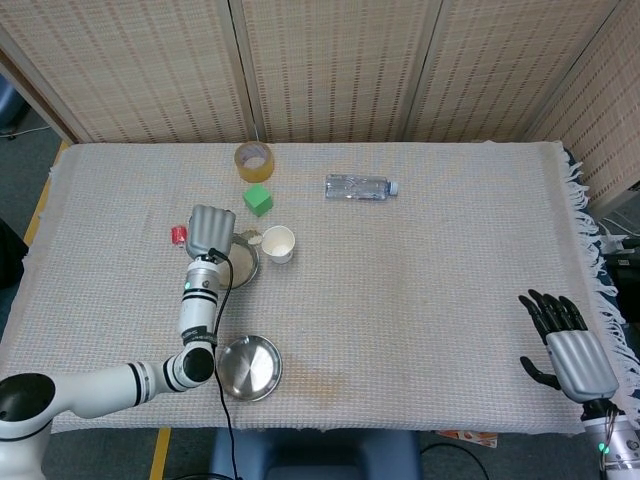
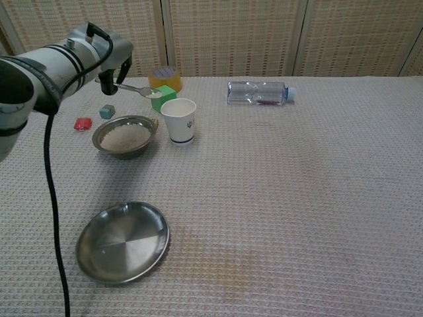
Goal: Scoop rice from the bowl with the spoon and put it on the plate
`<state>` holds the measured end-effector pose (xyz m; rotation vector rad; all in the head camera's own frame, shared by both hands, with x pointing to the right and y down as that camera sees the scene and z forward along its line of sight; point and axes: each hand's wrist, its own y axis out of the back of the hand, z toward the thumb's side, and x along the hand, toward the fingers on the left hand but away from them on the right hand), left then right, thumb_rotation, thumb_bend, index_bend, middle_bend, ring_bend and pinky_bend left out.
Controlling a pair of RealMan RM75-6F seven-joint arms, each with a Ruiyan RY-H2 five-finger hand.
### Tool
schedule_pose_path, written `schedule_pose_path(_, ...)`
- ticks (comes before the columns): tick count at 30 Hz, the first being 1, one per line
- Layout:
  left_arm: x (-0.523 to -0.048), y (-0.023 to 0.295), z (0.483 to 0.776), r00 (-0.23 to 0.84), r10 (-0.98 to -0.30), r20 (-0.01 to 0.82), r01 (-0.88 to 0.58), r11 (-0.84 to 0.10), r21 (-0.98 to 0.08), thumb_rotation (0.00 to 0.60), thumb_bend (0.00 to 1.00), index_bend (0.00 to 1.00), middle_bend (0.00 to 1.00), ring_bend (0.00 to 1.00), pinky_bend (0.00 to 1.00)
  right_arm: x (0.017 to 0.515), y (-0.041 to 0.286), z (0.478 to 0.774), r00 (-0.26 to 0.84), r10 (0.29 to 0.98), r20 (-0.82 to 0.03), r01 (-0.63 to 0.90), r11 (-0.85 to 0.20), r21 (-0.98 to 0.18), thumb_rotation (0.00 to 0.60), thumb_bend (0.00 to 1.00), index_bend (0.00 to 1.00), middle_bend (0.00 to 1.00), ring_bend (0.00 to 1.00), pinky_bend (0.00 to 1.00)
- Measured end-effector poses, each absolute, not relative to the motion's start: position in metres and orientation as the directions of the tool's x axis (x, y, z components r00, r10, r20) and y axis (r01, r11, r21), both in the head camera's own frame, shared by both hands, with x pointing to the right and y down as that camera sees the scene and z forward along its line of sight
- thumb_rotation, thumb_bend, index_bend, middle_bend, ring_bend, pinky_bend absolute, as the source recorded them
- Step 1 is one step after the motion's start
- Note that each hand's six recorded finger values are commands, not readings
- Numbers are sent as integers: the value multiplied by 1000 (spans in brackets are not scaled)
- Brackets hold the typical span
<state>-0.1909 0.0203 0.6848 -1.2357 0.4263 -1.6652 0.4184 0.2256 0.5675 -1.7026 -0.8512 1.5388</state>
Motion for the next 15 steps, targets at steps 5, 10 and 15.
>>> schedule_pose_path(5, -183, 18, 691, -5, -846, 533, 503, -462, -730, 600, 404, 577, 1000, 1000, 1000, 422, 223, 566, 78, 835, -545, 36, -549, -835, 600, 196, 0, 0, 0, 0)
schedule_pose_path(10, -174, 17, 700, -3, -839, 544, 513, -468, -720, 600, 404, 575, 1000, 1000, 1000, 425, 221, 567, 67, 834, -548, 41, -551, -834, 600, 196, 0, 0, 0, 0)
schedule_pose_path(15, -167, 18, 705, 17, -849, 529, 543, -436, -717, 600, 405, 575, 1000, 1000, 1000, 428, 219, 567, 61, 835, -547, 46, -550, -834, 600, 196, 0, 0, 0, 0)
